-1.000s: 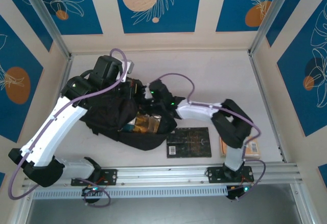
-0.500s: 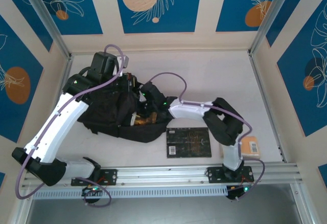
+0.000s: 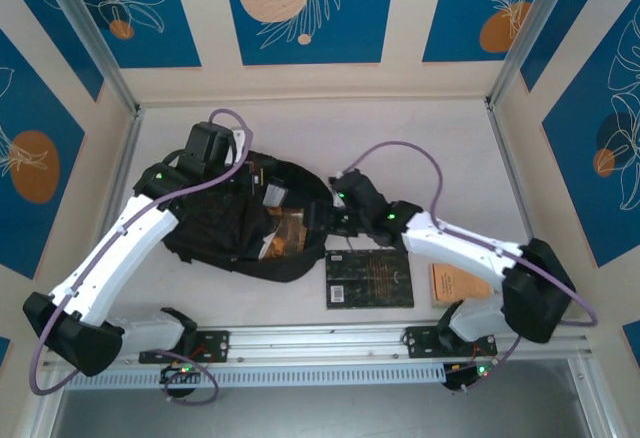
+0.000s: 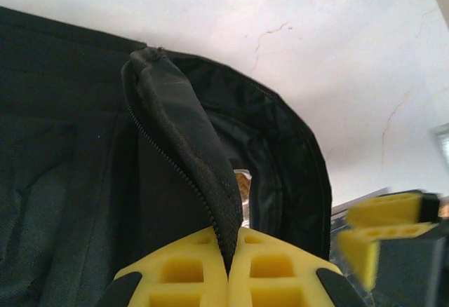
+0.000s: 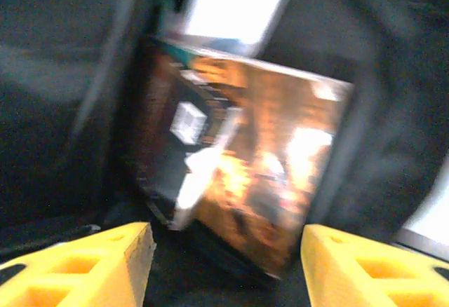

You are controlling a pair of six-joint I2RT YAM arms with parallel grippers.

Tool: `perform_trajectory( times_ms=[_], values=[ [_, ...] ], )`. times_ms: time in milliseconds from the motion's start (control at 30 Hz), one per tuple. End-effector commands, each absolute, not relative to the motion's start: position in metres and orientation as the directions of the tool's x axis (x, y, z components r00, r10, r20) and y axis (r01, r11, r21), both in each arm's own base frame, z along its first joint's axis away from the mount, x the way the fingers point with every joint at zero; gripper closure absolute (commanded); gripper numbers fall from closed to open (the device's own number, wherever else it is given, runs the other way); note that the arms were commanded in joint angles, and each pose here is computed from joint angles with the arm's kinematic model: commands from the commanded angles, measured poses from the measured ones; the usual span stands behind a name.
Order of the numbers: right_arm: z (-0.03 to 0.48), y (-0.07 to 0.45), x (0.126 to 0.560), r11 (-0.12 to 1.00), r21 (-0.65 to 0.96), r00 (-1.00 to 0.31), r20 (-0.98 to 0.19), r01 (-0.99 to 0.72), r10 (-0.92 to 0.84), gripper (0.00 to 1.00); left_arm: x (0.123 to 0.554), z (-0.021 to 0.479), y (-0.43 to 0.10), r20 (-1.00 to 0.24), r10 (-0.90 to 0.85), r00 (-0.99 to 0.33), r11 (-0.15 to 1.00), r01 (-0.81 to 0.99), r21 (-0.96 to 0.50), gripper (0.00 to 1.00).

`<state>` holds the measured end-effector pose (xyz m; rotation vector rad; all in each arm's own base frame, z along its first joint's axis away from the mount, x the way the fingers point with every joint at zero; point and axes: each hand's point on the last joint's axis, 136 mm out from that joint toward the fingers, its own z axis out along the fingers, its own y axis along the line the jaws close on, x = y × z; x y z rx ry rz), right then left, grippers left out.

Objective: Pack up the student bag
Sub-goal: Place the book in the student bag, then rotate the book at the center of the table.

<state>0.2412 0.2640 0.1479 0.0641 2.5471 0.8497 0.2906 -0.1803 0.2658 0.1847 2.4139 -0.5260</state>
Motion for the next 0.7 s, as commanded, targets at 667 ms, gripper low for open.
perform_trajectory(
  times_ms=[667],
  values=[
    [0.031,0.1,0.135,0.841,0.188,-0.847,-0.073,0.507,0.527,0.36,0.295,0.202,-0.158,-0.612,0.044,-0.789,0.956,0.212,-0.205,1.0]
  ],
)
